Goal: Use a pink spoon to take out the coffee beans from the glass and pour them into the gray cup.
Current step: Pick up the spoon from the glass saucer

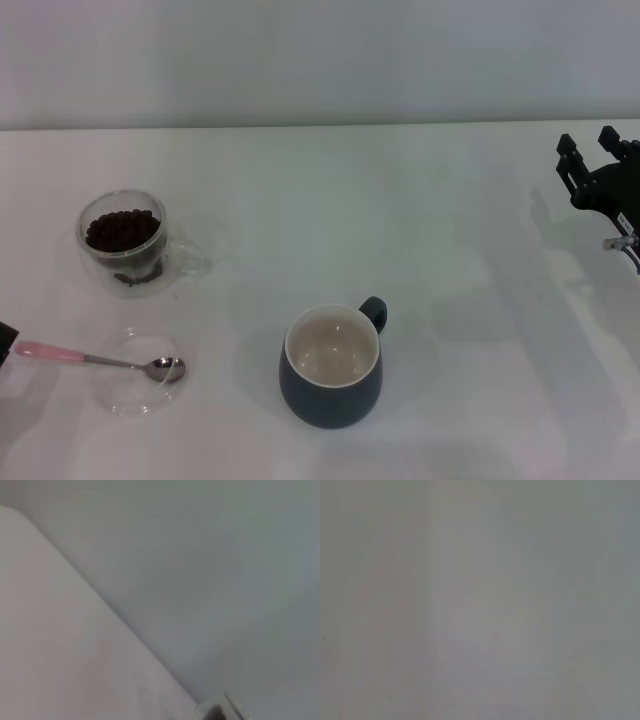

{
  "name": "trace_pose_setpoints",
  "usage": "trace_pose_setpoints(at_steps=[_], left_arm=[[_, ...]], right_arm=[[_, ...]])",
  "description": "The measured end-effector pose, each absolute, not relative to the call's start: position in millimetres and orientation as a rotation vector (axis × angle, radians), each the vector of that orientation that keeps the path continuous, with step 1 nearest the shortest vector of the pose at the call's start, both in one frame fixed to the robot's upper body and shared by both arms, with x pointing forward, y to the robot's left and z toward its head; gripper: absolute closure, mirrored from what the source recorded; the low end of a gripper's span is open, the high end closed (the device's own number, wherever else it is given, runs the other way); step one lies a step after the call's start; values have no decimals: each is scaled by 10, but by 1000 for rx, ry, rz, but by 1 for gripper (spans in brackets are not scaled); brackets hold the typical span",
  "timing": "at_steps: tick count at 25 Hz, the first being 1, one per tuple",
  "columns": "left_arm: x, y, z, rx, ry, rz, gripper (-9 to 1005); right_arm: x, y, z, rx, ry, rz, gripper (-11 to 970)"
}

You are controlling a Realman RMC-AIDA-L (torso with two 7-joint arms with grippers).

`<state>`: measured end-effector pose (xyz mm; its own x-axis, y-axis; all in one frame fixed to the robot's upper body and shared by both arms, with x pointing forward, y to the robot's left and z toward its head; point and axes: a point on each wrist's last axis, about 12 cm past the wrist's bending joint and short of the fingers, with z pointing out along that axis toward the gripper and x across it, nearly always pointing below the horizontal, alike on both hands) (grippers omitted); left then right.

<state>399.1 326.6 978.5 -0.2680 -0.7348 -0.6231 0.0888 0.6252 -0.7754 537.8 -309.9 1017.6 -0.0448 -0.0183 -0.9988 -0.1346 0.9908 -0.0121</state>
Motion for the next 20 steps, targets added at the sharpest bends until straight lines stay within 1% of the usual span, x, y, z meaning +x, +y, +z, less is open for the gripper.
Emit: trace_pose_setpoints(at_steps=[6,11,17,20], left_arm=[[4074,3196,9728,-555,1728,-889,121],[4138,3159,9743,-550,1735,-931,121],[4148,3141,9745,-555,1738,-951,124],[4149,3138,9744,-563,1737,-957,167]], right_arm=[[5377,-3096,10172,-118,1617,95,416],[5377,-3088,10168,-117,1619,97,416],[5371,-3087,10161,-115,1622,98,416],[5365,-3092,10156,-113,1625,96,416]])
